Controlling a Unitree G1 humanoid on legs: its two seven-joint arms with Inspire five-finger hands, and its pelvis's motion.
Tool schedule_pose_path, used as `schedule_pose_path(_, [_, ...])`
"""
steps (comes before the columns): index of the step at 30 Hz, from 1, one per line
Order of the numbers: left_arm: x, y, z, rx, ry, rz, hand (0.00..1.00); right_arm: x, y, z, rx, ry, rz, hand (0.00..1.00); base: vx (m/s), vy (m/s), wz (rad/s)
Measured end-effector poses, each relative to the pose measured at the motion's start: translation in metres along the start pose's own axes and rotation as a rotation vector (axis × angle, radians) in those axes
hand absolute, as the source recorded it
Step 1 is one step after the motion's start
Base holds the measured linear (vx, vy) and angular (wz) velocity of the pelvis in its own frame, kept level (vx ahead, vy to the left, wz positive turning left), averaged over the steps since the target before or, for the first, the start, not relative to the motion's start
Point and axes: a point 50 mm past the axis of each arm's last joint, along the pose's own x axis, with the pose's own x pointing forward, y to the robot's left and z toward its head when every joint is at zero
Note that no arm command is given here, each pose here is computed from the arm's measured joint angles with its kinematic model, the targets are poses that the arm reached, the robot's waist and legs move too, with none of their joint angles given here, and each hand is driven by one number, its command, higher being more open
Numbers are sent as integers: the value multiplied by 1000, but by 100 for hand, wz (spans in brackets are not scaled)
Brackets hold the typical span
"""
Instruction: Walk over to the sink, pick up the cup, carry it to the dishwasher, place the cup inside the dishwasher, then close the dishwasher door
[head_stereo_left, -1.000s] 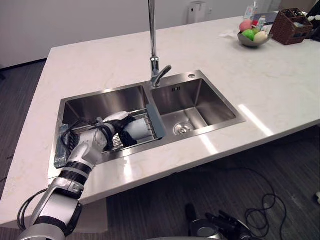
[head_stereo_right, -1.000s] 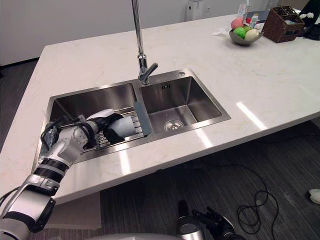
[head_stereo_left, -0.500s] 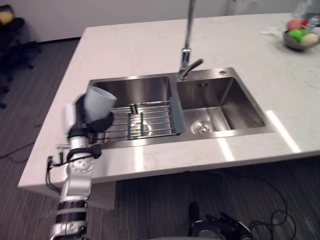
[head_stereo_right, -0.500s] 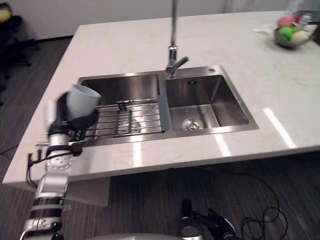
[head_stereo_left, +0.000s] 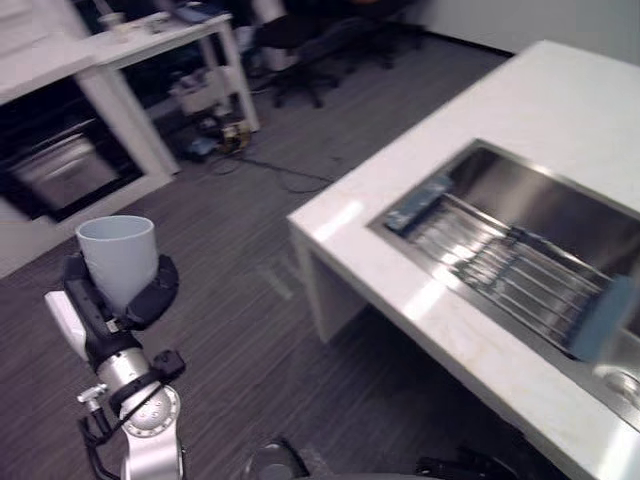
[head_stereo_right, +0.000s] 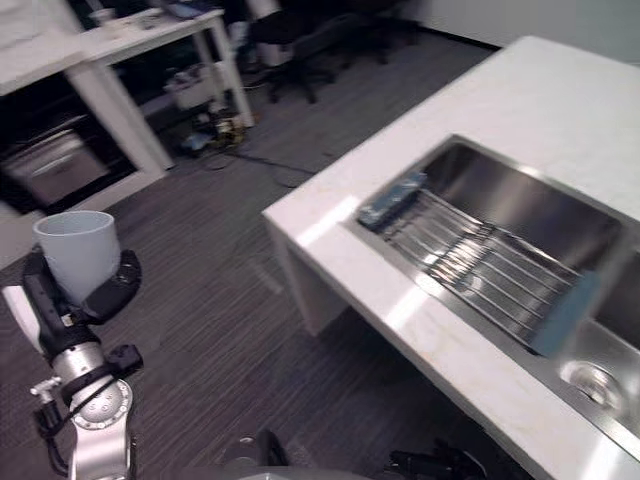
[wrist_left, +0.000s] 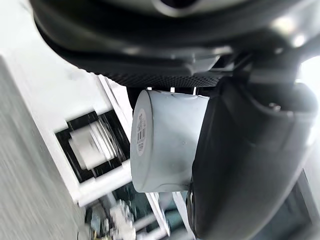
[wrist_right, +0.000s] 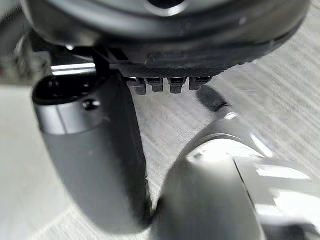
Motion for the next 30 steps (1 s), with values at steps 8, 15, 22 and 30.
schedule_pose_path(8, [-10,-7,11,-75,-57,-68,0,6,16,3,97,-50,28,100,15,205,116])
schedule_pose_path(15, [-24,-79,-7,-78,-36,-432,0,6,45,-9,273,-93,28,100,64,-14,215])
schedule_pose_path(22, [-32,-77,-4,-88,-15,-386,0,4,69,-31,343,-49,104,100,203,-13,77])
schedule_pose_path(30, [-27,-62,1,-126,-45,-348,0,14,78,-9,237,-37,148,100,112,-48,26])
